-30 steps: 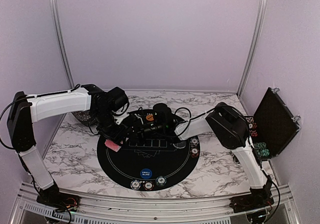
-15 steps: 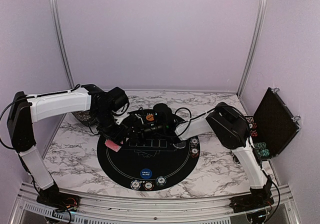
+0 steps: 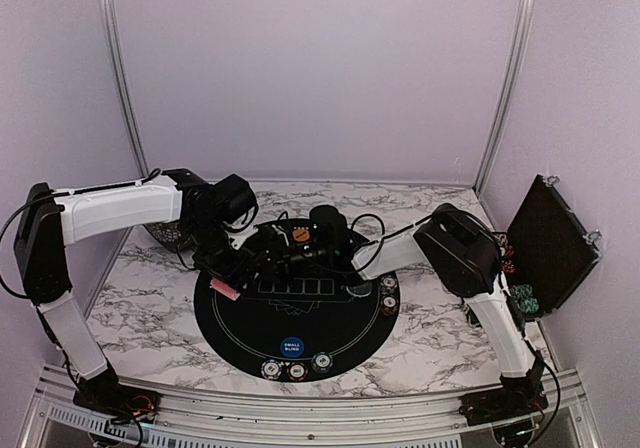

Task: Distribute texas hold em gaming equipment
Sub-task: Pass from the right arm to the left

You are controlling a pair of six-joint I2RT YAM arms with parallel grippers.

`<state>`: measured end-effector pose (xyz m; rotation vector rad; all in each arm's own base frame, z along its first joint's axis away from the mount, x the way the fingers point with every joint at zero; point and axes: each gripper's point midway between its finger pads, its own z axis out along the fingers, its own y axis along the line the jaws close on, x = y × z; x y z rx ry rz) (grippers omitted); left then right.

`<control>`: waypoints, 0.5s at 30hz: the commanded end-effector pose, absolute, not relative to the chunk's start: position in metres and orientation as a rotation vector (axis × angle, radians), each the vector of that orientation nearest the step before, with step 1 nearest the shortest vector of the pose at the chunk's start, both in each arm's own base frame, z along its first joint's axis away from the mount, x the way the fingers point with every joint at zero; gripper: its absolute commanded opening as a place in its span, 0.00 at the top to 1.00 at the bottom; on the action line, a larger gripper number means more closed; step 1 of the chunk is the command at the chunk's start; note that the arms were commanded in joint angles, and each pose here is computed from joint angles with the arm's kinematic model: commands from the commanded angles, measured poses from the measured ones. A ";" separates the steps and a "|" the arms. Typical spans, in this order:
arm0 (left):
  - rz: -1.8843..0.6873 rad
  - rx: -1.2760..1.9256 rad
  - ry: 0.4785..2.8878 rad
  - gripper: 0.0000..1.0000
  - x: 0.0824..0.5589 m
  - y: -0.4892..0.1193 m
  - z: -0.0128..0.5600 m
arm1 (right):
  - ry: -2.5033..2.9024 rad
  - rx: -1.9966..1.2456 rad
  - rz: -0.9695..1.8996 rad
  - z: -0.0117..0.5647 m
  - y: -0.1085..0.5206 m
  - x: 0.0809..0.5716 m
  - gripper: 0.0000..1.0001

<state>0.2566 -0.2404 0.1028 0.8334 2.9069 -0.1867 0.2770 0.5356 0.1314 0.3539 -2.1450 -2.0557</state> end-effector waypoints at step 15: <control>-0.238 0.855 2.876 0.40 0.258 -0.248 0.111 | -2.125 0.461 -2.171 0.174 0.533 0.282 0.98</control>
